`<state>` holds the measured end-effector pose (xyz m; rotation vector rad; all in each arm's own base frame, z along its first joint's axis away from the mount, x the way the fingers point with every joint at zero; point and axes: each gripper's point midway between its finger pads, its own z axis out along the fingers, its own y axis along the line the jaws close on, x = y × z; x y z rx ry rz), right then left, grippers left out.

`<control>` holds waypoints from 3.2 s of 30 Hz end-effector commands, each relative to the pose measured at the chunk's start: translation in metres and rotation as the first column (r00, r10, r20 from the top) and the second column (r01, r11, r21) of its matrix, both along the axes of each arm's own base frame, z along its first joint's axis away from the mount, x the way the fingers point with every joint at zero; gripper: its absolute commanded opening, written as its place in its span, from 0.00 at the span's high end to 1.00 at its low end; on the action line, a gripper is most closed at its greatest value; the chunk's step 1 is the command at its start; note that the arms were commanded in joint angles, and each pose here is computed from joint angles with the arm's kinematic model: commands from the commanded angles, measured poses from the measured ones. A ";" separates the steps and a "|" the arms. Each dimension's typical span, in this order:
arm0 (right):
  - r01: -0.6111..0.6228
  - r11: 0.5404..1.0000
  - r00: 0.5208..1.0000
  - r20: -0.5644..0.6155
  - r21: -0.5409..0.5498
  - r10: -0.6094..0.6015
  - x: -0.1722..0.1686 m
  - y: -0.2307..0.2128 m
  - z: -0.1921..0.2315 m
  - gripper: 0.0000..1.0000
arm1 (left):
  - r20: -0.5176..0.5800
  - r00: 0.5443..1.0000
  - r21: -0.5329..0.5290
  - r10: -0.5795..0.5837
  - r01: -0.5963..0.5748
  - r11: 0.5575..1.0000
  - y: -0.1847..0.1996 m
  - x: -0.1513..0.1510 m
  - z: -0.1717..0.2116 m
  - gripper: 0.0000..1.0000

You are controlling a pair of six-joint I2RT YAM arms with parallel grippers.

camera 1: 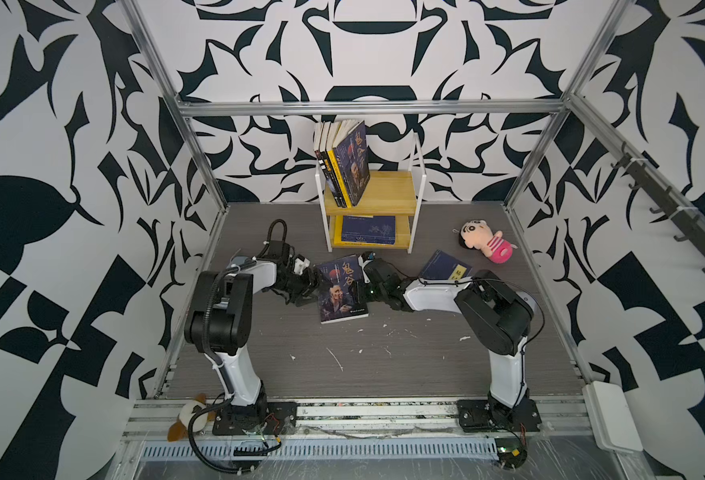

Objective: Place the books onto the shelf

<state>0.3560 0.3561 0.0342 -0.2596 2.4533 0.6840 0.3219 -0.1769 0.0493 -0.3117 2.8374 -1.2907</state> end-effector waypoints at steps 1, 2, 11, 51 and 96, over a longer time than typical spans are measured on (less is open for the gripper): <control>-0.074 0.997 0.994 -0.082 0.022 0.075 -0.023 0.009 -0.014 0.45 | 0.020 0.999 -0.172 -0.044 0.047 0.984 -0.035 -0.015 0.041 0.23; -0.085 0.996 0.992 -0.086 0.026 0.087 -0.025 0.010 -0.013 0.45 | 0.027 0.999 -0.198 -0.047 0.052 0.979 -0.038 -0.017 0.048 0.24; -0.118 0.991 0.983 -0.131 0.061 0.125 -0.044 0.007 -0.019 0.47 | 0.067 0.998 -0.290 -0.009 0.028 0.957 -0.046 -0.020 0.066 0.33; -0.037 0.921 0.959 -0.246 0.388 0.142 -0.048 0.046 0.090 0.50 | 0.005 0.988 0.096 0.157 -0.156 0.983 0.027 -0.014 -0.013 0.36; -0.256 0.759 0.942 -0.021 0.599 0.334 -0.055 0.007 0.192 0.96 | 0.365 0.907 -0.055 0.212 -0.206 0.977 0.060 0.007 0.088 0.01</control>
